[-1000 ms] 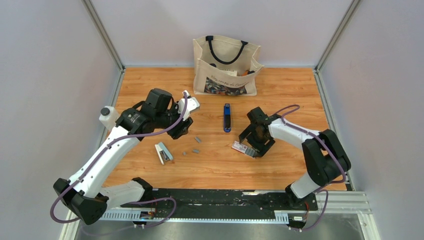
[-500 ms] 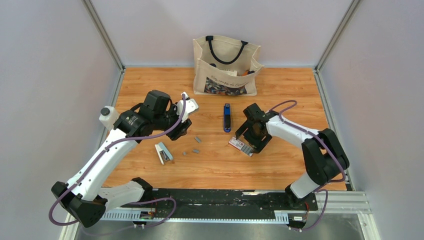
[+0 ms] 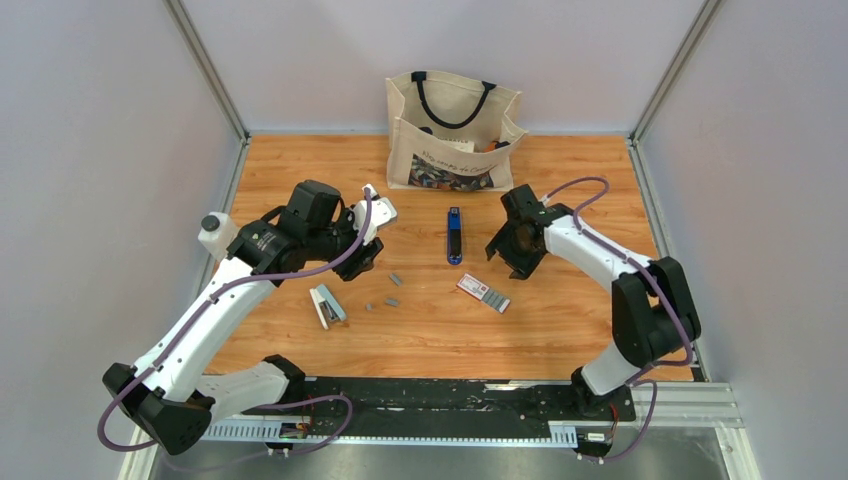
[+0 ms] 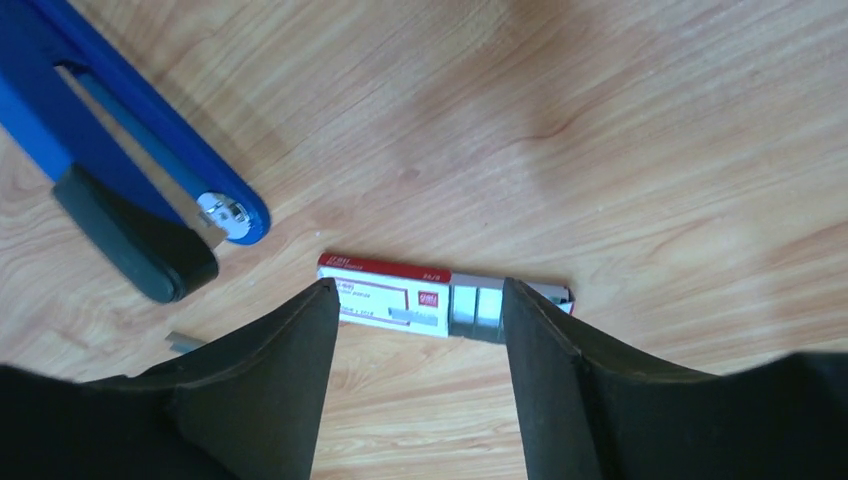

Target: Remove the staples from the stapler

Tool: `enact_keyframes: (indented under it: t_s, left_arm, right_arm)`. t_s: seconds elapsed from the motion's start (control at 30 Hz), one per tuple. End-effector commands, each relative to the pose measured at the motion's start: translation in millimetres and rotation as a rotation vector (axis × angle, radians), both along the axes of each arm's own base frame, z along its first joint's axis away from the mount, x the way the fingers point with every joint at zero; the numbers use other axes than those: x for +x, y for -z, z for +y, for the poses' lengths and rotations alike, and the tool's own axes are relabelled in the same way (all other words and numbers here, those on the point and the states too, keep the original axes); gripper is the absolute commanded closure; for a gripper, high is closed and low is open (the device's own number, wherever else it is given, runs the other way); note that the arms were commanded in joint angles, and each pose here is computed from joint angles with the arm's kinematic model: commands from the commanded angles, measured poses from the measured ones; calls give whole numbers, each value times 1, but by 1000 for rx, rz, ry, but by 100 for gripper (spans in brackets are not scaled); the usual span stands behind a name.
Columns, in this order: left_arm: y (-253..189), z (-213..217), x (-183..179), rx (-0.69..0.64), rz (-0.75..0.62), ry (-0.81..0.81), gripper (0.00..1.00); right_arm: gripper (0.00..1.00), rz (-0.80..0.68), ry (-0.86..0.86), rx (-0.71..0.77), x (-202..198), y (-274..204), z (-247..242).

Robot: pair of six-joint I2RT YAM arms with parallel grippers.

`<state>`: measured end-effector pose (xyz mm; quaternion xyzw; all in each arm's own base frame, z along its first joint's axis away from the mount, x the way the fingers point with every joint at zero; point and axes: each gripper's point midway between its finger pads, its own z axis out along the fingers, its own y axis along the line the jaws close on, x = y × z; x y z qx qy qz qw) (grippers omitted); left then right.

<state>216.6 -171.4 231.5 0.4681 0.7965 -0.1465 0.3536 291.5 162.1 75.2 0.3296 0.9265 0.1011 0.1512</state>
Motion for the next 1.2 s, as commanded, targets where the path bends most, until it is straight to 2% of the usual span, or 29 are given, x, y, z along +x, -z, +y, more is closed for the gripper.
enact_keyframes:
  t_s: [0.0, 0.2, 0.43, 0.8, 1.17]
  left_arm:
    - [-3, -1, -1, -10, -8, -1, 44]
    - [3, 2, 1, 6, -6, -14, 43]
    - [25, 13, 3, 76, -3, -30, 43]
    - [47, 15, 8, 115, -3, -24, 44]
    - [52, 3, 21, 139, -44, 10, 44]
  right_arm:
    - [38, -5, -61, -36, 12, 14, 7]
    - [51, 43, -100, -55, 11, 40, 21]
    - [50, 52, -145, -47, 1, 48, 39]
    - [49, 103, -167, -26, -44, 76, 51]
    - [48, 21, -215, -136, -5, 43, 22]
